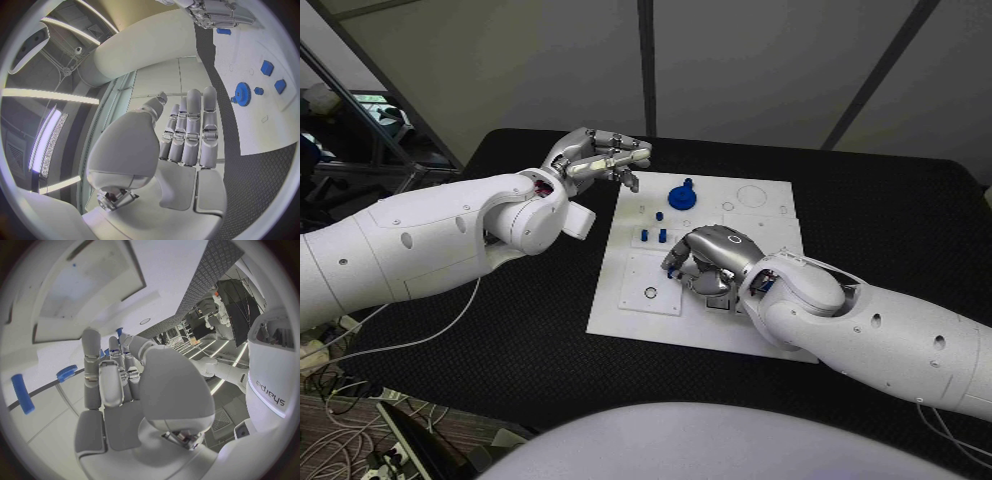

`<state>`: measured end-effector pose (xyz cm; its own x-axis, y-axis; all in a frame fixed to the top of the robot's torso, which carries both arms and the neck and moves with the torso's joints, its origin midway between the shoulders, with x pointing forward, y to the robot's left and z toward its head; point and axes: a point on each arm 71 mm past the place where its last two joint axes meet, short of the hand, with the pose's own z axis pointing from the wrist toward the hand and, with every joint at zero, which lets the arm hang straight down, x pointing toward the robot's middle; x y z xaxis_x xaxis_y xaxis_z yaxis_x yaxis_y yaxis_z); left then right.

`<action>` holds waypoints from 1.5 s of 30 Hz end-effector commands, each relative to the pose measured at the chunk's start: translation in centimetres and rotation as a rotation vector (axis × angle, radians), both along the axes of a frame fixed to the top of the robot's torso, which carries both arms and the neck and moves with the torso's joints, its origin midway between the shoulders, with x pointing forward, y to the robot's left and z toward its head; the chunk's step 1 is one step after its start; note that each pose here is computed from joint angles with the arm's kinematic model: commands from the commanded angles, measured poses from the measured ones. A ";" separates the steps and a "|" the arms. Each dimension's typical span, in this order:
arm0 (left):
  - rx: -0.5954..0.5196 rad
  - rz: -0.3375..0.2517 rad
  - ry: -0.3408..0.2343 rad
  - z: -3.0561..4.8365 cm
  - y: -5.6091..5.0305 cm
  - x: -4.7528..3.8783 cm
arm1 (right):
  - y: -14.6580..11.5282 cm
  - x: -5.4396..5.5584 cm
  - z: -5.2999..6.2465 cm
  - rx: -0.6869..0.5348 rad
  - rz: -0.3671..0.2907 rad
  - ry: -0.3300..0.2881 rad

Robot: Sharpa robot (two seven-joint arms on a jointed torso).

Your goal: Assemble the parts on the task board

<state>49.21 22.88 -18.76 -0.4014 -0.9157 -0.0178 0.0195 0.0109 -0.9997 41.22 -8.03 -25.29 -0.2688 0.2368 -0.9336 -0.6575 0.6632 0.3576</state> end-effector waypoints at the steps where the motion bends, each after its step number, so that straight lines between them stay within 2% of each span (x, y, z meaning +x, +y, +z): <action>1: -0.009 -0.014 -0.003 0.16 -0.2 -0.01 | 0.0 0.1 0.3 0.010 -0.012 -0.026; 12: -0.010 -0.017 -0.001 0.14 -0.2 0.00 | 0.3 -0.2 -0.2 -0.050 0.030 0.018; 19: -0.009 -0.016 0.000 0.13 -0.2 0.01 | 0.5 -0.4 -0.2 -0.057 0.051 0.025; 30: -0.007 -0.020 0.007 0.05 -0.3 0.05 | 0.4 -0.4 0.3 -0.005 0.035 -0.018; 41: -0.007 -0.024 0.012 -0.03 -0.4 0.10 | -0.1 -0.8 1.4 0.089 0.023 -0.082; 45: -0.006 -0.024 0.014 -0.05 -0.3 0.11 | -0.9 -1.0 1.8 0.117 0.004 -0.071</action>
